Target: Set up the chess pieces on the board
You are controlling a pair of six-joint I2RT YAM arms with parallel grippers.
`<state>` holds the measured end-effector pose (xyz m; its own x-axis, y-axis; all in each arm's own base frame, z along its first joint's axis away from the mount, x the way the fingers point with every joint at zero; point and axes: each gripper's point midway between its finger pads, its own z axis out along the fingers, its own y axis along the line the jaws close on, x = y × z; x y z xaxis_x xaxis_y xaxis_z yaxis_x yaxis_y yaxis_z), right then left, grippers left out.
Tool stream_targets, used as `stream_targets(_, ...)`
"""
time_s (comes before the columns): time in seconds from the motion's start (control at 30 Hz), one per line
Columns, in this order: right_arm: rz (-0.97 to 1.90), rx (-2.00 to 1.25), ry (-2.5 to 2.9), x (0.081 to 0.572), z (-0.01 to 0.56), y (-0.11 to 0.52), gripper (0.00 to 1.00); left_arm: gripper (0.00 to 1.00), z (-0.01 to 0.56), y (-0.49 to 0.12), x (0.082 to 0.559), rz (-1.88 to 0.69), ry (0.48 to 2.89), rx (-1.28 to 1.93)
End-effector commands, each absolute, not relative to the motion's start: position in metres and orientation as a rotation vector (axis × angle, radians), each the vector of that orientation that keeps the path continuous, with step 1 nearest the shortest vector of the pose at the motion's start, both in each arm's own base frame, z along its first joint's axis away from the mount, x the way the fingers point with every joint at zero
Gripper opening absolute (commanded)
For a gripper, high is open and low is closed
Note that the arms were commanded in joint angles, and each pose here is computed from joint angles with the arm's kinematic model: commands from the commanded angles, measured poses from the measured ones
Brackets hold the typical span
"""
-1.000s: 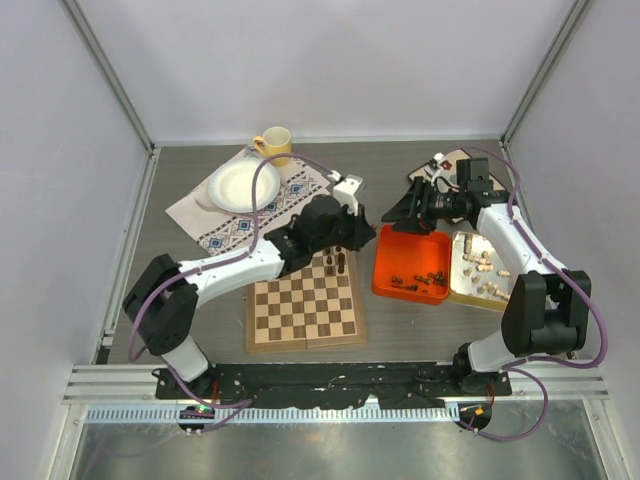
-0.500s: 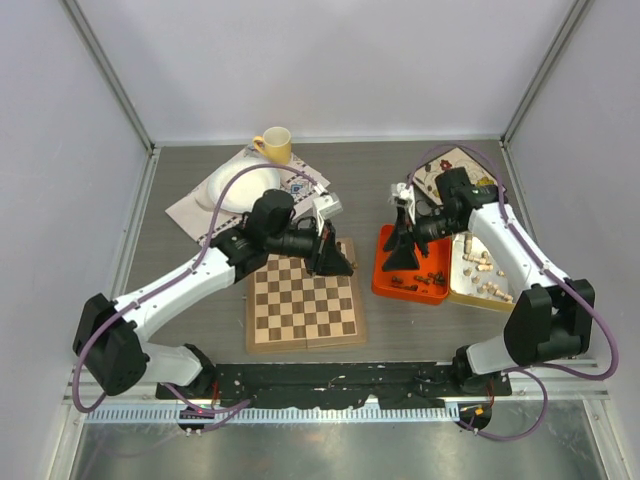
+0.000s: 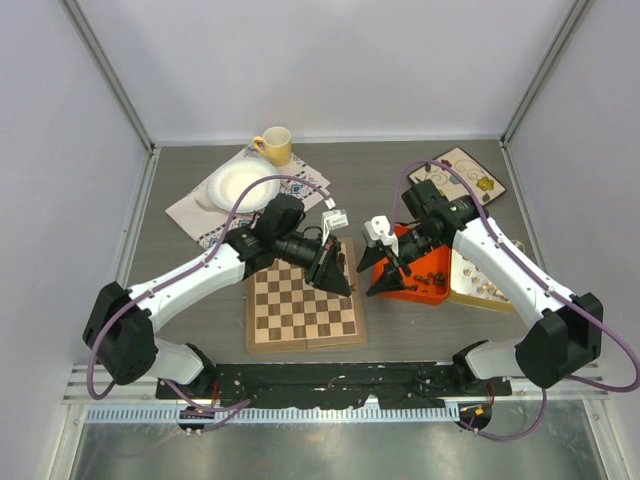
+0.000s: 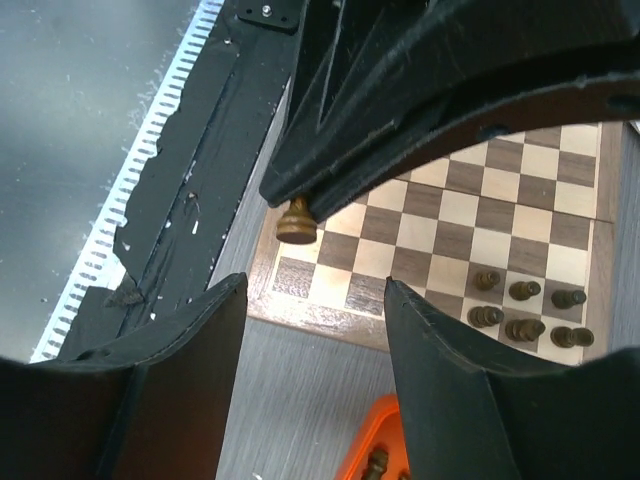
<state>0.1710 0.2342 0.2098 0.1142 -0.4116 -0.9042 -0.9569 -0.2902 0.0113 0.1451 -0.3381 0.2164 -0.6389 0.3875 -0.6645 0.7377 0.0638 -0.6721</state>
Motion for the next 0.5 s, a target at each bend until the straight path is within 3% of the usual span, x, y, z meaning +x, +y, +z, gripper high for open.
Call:
stream_targets(0.0,1.163,-1.756,1.245,0.168,0.229,0.247,0.61,0.01,0.233,-0.344,0.148,-1.635,1.977,1.139)
stream_targets(0.47,1.216,-1.771,1.257,0.156,0.232,0.257,0.44,0.01,0.229,-0.352,0.162,-1.599,1.982,1.064)
